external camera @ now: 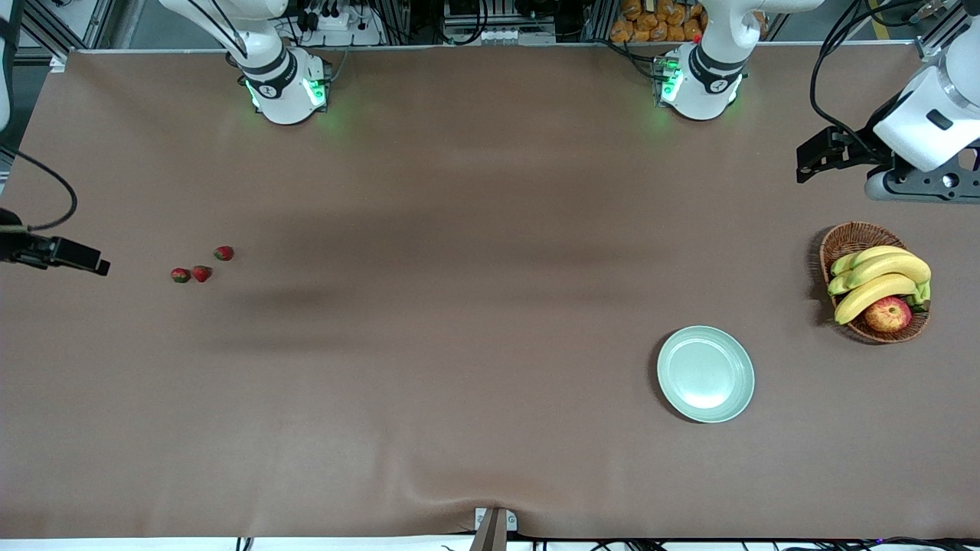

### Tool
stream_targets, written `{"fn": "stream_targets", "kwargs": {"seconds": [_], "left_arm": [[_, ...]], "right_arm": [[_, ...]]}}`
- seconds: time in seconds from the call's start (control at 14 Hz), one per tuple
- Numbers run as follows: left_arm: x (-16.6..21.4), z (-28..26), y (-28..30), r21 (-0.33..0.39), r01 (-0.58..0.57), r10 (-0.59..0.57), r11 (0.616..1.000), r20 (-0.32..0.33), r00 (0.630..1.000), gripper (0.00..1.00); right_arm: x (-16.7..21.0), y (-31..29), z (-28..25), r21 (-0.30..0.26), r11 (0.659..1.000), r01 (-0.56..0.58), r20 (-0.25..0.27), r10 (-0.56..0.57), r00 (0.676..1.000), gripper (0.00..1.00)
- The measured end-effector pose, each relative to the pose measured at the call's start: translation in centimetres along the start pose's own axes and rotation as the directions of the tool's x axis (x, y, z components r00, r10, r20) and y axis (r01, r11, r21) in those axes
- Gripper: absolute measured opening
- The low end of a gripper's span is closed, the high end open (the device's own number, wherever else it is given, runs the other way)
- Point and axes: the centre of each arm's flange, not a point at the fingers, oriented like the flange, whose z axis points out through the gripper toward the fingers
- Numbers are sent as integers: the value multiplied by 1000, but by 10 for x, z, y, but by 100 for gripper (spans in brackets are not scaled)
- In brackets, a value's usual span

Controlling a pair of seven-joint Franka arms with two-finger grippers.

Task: Collect all strawberries into plate
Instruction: 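Reach the right gripper toward the three red strawberries, then lower the right gripper and grasp one strawberry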

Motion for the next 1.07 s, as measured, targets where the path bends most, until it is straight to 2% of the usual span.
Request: {"fn": "stream_targets", "kwargs": {"seconds": [0.21,0.43,0.79,1.07], "left_arm": [[3,4,-6,-1,12,-12,1000,8,1000,100],[5,9,-3,0,6,-6,1000,17,1000,100],[5,11,-1,1,4,-4,1000,22,1000,100],[5,11,0,1,5,-5,1000,23,1000,100]], "right_arm": [[8,29,37,3,999,-43,62,43,997,100],[6,48,71,5,997,-74,101,73,992,100],[0,77,136,-4,996,-94,95,94,991,100],[-13,98,197,-3,996,-88,56,88,995,100]]}}
